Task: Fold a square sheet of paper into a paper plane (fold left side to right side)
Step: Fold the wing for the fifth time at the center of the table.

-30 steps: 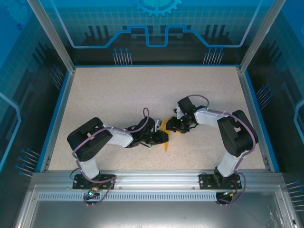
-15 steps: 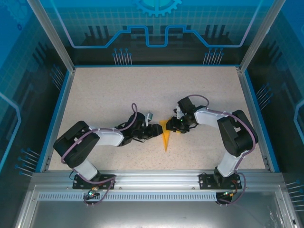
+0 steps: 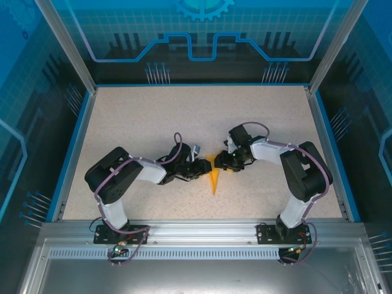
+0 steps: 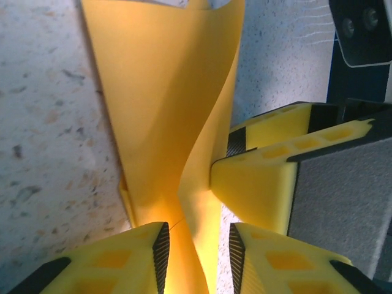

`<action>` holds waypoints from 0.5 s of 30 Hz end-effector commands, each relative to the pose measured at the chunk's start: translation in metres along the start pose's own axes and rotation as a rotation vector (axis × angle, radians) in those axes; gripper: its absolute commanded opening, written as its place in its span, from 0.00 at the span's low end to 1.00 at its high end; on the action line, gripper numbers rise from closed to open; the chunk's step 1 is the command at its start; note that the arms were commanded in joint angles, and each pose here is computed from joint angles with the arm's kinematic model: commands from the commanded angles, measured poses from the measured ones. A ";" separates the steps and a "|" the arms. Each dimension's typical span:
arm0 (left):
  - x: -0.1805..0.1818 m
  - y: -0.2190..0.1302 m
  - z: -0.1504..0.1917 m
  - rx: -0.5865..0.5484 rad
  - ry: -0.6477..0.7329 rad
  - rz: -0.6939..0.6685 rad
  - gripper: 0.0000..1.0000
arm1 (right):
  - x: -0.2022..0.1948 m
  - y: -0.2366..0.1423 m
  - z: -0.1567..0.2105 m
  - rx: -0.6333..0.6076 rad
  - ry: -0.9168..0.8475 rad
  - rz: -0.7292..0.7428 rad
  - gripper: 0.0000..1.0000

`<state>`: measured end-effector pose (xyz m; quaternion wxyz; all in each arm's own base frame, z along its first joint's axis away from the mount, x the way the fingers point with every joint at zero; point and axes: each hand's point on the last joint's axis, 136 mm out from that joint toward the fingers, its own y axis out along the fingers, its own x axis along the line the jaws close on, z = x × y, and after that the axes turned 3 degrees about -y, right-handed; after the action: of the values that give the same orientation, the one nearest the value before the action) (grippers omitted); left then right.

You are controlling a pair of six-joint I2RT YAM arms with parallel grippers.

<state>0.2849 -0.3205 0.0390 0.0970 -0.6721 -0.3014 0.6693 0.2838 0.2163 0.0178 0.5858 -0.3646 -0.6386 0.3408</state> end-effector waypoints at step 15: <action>-0.003 0.009 -0.011 0.003 0.015 -0.012 0.05 | -0.013 0.021 0.018 0.070 -0.011 0.060 0.50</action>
<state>0.2916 -0.3269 0.0399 0.0976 -0.6729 -0.2978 0.6701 0.2838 0.2165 0.0179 0.5862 -0.3632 -0.6379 0.3428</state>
